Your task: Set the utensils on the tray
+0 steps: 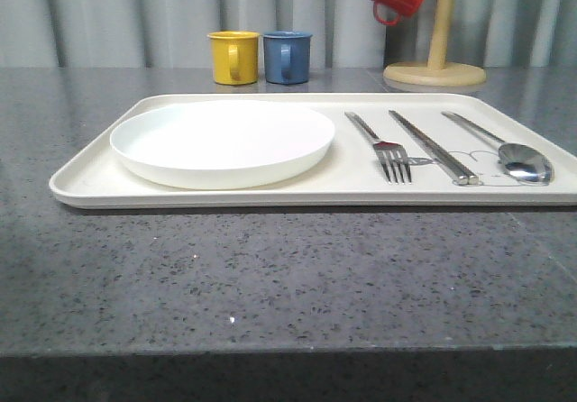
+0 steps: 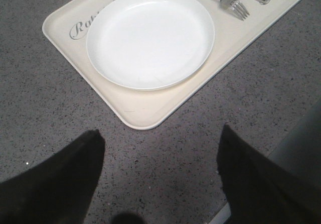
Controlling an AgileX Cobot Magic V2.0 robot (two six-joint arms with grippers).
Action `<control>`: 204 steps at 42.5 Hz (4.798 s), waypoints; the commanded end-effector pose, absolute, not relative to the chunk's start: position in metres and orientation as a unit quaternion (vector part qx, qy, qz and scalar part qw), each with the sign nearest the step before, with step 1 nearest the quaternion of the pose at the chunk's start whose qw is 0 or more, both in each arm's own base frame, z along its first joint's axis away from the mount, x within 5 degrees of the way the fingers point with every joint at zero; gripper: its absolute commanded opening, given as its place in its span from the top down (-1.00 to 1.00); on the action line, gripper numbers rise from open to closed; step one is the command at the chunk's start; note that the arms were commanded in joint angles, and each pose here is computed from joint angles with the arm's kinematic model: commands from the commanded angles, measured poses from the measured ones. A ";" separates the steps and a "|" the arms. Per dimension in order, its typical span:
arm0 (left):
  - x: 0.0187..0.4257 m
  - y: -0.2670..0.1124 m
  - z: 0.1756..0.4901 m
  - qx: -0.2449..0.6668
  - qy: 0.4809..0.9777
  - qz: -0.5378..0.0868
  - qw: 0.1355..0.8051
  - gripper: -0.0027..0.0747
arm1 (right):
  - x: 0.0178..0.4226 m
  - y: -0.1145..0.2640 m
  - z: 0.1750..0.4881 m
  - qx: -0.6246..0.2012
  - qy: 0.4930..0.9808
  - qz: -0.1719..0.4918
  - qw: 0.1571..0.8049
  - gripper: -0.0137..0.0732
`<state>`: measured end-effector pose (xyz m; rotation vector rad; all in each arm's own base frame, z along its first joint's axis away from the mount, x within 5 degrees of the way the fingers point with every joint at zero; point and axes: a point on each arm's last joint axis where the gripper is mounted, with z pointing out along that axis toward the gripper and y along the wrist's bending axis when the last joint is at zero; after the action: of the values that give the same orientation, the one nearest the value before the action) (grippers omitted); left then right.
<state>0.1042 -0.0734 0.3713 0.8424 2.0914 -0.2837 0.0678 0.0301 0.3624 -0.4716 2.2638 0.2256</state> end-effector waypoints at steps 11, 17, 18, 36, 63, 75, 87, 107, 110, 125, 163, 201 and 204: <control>0.105 -0.076 0.385 0.327 0.814 -0.130 0.462 -0.07 | 0.062 0.028 0.372 -0.179 0.861 0.095 0.466 0.10; 0.105 -0.076 0.385 0.327 0.814 -0.130 0.462 0.46 | 0.063 0.028 0.373 -0.179 0.859 0.096 0.469 0.62; 0.105 -0.076 0.385 0.327 0.814 -0.130 0.462 0.56 | 0.063 0.028 0.373 -0.179 0.860 0.096 0.469 0.72; 0.105 -0.076 0.385 0.327 0.814 -0.130 0.462 0.98 | 0.063 0.028 0.374 -0.178 0.855 0.097 0.478 0.84; 0.092 -0.031 0.375 0.196 0.810 -0.052 0.551 0.98 | 0.063 0.028 0.374 -0.178 0.855 0.097 0.478 0.84; 0.062 -0.005 0.318 0.098 0.736 0.034 0.669 0.98 | 0.063 0.028 0.374 -0.178 0.855 0.097 0.478 0.84; 0.051 0.001 0.240 0.028 0.659 0.049 0.750 0.98 | 0.063 0.028 0.374 -0.178 0.855 0.097 0.478 0.84; 0.055 0.002 0.211 0.001 0.666 0.024 0.746 0.98 | 0.063 0.028 0.374 -0.178 0.855 0.097 0.477 0.84; 0.055 0.002 0.211 -0.003 0.666 0.020 0.746 0.98 | 0.063 0.028 0.374 -0.178 0.855 0.097 0.477 0.84; 0.055 0.002 0.211 -0.020 0.664 0.000 0.747 0.98 | 0.063 0.028 0.374 -0.178 0.855 0.097 0.477 0.84; 0.054 -0.001 0.216 0.006 0.645 -0.012 0.764 0.98 | 0.063 0.028 0.374 -0.178 0.855 0.097 0.477 0.84; 0.054 -0.001 0.216 0.006 0.645 -0.012 0.764 0.98 | 0.063 0.028 0.374 -0.178 0.855 0.097 0.478 0.84; 0.054 -0.001 0.216 0.006 0.645 -0.012 0.764 0.98 | 0.061 0.025 0.371 -0.173 0.850 0.089 0.489 0.84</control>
<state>0.0560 -0.0013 0.2114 0.0170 1.4964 -0.0188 0.0598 0.0270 0.3624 -0.4445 2.1642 0.2345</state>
